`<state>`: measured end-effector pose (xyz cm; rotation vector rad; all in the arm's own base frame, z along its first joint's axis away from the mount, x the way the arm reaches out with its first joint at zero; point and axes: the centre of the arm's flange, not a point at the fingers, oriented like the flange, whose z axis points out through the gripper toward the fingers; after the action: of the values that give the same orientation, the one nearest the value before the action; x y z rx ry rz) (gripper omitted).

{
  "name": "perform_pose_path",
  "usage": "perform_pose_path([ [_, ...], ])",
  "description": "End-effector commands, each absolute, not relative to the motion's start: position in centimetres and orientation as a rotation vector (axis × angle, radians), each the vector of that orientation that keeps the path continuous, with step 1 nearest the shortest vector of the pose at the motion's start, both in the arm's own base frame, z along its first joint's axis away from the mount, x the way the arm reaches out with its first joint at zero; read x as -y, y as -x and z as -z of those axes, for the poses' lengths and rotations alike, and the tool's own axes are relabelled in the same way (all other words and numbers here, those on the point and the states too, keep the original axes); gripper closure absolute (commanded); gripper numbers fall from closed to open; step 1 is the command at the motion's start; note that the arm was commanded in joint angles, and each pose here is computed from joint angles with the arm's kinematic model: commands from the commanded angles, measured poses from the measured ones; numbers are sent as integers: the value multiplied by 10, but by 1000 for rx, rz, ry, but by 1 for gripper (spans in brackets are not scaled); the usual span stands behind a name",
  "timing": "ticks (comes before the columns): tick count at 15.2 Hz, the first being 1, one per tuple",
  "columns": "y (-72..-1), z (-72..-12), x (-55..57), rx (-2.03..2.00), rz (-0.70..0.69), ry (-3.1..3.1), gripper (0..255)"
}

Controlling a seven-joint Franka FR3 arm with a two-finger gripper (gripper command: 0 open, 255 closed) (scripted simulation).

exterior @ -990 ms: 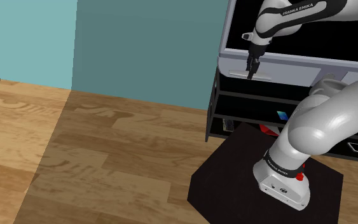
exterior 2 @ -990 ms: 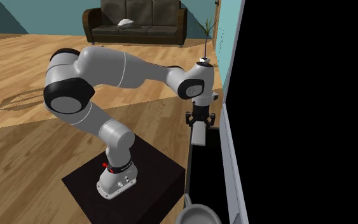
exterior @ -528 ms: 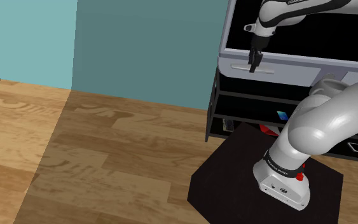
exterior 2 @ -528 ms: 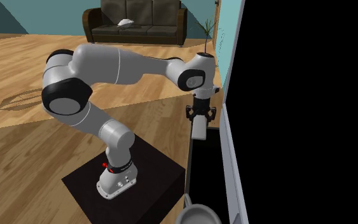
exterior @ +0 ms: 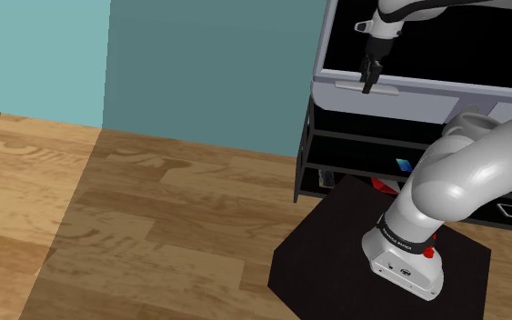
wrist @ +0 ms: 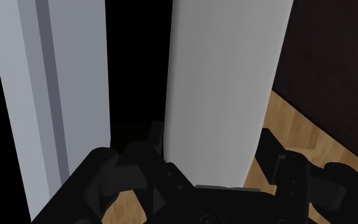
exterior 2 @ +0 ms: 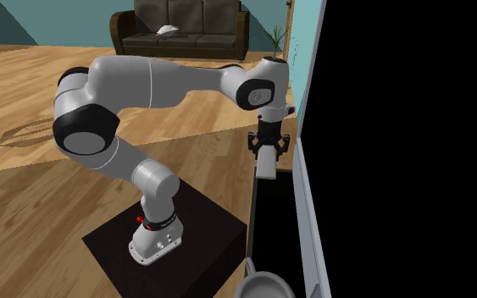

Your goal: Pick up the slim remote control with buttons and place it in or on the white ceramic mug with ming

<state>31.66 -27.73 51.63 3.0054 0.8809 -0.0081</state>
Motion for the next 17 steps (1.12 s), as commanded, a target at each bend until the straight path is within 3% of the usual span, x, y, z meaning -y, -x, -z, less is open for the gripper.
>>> perform_pose_path([
  [1,-299,-518,288,-881,8,-3005,255],
  [17,-122,-519,403,-881,8,-3005,255],
])
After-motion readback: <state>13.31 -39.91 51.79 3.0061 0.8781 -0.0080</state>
